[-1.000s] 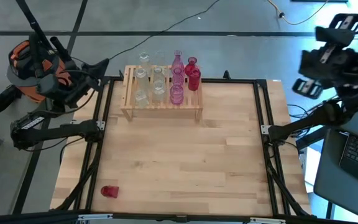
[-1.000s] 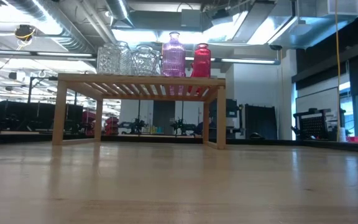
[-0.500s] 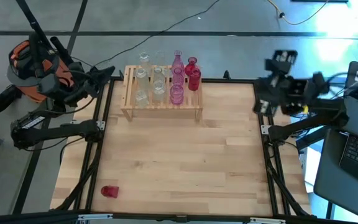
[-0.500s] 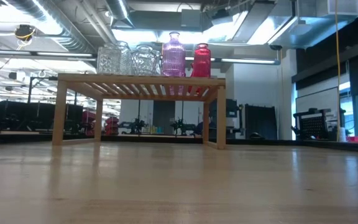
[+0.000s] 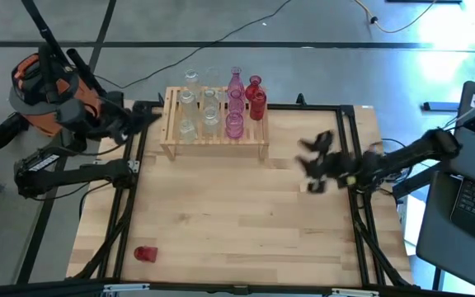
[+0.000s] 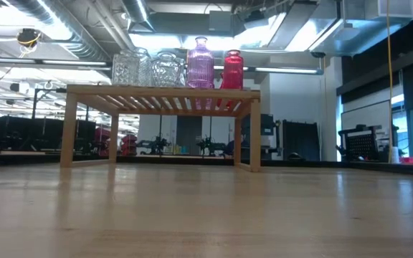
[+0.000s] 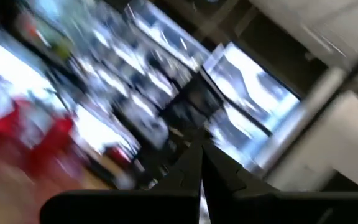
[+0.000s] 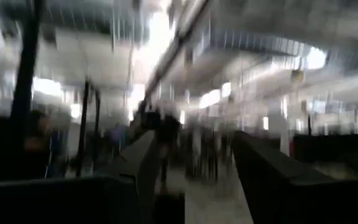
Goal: Sort vases onto shelf
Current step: Put the red vase on the shelf aligned with the other red vases
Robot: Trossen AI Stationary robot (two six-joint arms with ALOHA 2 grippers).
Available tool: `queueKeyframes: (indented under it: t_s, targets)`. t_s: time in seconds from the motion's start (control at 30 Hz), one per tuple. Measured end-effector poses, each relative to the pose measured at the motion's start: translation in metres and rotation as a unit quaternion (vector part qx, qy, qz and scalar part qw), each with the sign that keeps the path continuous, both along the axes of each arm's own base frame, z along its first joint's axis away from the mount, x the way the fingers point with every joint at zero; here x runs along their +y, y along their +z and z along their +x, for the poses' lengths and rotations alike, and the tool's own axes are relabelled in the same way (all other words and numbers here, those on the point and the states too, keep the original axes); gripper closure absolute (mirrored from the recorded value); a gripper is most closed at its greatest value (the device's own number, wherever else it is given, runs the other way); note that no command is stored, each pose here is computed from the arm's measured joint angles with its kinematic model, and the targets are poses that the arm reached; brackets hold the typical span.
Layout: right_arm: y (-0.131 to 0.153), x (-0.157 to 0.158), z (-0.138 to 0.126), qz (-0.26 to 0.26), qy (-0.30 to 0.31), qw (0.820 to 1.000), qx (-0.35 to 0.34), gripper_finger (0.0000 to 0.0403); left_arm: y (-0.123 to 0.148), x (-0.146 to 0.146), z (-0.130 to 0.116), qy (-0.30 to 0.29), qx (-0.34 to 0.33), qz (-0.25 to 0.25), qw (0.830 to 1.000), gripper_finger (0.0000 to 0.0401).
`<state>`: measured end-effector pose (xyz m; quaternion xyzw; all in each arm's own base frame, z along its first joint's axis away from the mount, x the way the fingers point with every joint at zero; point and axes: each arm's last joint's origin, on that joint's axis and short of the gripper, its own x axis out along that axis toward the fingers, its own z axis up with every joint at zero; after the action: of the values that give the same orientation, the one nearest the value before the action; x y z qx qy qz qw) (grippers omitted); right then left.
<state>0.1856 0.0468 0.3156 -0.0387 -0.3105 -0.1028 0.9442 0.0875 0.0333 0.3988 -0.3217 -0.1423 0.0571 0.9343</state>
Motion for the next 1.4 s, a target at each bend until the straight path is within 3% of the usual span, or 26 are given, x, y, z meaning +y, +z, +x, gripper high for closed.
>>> queueKeyframes:
  t_s: [0.13, 0.27, 0.37, 0.47, 0.6, 0.67, 0.73, 0.87, 0.93, 1.13, 1.3, 1.4]
  targets:
    - [-0.040, 0.023, 0.017, 0.019, 0.027, 0.992, 0.125, 0.0230, -0.009, -0.008, 0.002, -0.148, 0.048, -0.044, 0.987, 0.0401]
    - [-0.068, 0.039, 0.034, 0.030, 0.058, 0.978, 0.198, 0.0230, -0.027, -0.018, 0.002, -0.276, 0.141, -0.151, 0.939, 0.0401]
    - [-0.088, 0.045, 0.046, 0.045, 0.066, 0.968, 0.237, 0.0230, -0.045, -0.026, -0.002, -0.332, 0.232, -0.246, 0.880, 0.0401]
    - [-0.098, 0.051, 0.059, 0.059, 0.074, 0.963, 0.254, 0.0230, -0.063, -0.035, -0.010, -0.353, 0.329, -0.337, 0.809, 0.0401]
    - [-0.103, 0.058, 0.075, 0.055, 0.072, 0.960, 0.266, 0.0230, -0.085, -0.046, -0.027, -0.323, 0.460, -0.440, 0.700, 0.0401]
    - [-0.100, 0.062, 0.083, 0.055, 0.072, 0.961, 0.262, 0.0230, -0.093, -0.049, -0.035, -0.283, 0.513, -0.473, 0.658, 0.0401]
    - [-0.099, 0.064, 0.089, 0.054, 0.072, 0.961, 0.263, 0.0230, -0.098, -0.051, -0.042, -0.259, 0.552, -0.482, 0.629, 0.0401]
    - [-0.092, 0.067, 0.095, 0.051, 0.070, 0.964, 0.253, 0.0230, -0.103, -0.053, -0.043, -0.238, 0.590, -0.471, 0.611, 0.0401]
    - [-0.091, 0.068, 0.096, 0.040, 0.065, 0.964, 0.256, 0.0230, -0.108, -0.054, -0.037, -0.235, 0.608, -0.464, 0.600, 0.0401]
    - [-0.091, 0.067, 0.097, 0.035, 0.045, 0.964, 0.261, 0.0230, -0.133, -0.070, -0.006, -0.273, 0.677, -0.420, 0.540, 0.0401]
    - [-0.091, 0.067, 0.097, 0.039, 0.046, 0.964, 0.259, 0.0230, -0.157, -0.090, 0.006, -0.270, 0.760, -0.375, 0.457, 0.0401]
    - [-0.091, 0.067, 0.097, 0.041, 0.049, 0.964, 0.258, 0.0230, -0.169, -0.103, 0.004, -0.245, 0.806, -0.387, 0.376, 0.0401]
